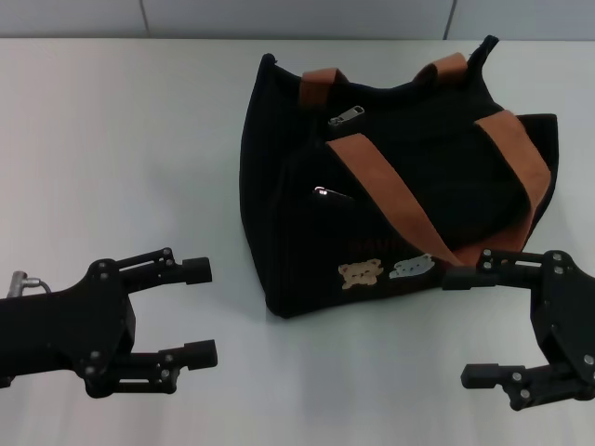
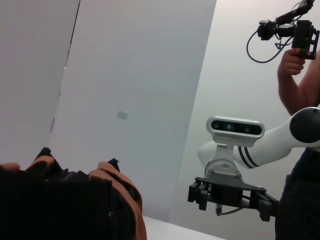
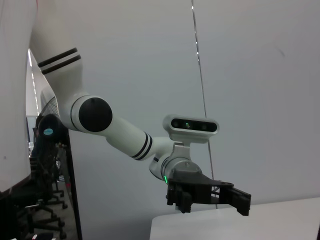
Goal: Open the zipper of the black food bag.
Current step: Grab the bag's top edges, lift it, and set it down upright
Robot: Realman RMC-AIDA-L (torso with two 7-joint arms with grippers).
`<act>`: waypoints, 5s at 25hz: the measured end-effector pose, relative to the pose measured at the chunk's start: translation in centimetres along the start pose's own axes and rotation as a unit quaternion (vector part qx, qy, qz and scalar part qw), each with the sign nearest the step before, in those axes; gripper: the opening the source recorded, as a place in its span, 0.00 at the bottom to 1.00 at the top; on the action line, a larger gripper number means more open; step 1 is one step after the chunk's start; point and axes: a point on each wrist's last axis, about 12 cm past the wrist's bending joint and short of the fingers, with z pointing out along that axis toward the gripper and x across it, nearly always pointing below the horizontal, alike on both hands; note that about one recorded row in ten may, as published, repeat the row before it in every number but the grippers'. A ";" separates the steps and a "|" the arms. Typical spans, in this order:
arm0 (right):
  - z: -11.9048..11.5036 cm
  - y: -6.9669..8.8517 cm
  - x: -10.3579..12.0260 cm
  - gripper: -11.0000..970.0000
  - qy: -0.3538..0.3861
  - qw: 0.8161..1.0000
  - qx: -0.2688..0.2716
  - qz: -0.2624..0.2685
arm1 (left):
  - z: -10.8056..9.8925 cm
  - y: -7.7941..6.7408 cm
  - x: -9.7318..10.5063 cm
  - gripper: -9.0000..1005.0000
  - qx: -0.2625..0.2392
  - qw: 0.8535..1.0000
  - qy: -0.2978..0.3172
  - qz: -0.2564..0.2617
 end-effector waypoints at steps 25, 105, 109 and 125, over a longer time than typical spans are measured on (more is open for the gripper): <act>-2.6 1.7 2.5 0.85 -0.010 0.990 0.134 0.037 | 3.1 1.2 2.5 0.79 -0.072 0.997 0.000 -0.014; -1.6 0.5 4.8 0.85 -0.135 0.932 0.327 0.074 | 7.8 5.6 -10.0 0.11 -0.008 0.972 0.064 0.228; 1.3 -1.5 6.3 0.85 -0.107 0.925 0.356 0.084 | 8.4 5.6 -9.9 0.11 -0.001 0.970 0.062 0.234; 10.9 -1.9 7.1 0.85 -0.062 0.960 0.268 0.055 | 8.8 5.5 -9.9 0.10 0.004 0.968 0.038 0.247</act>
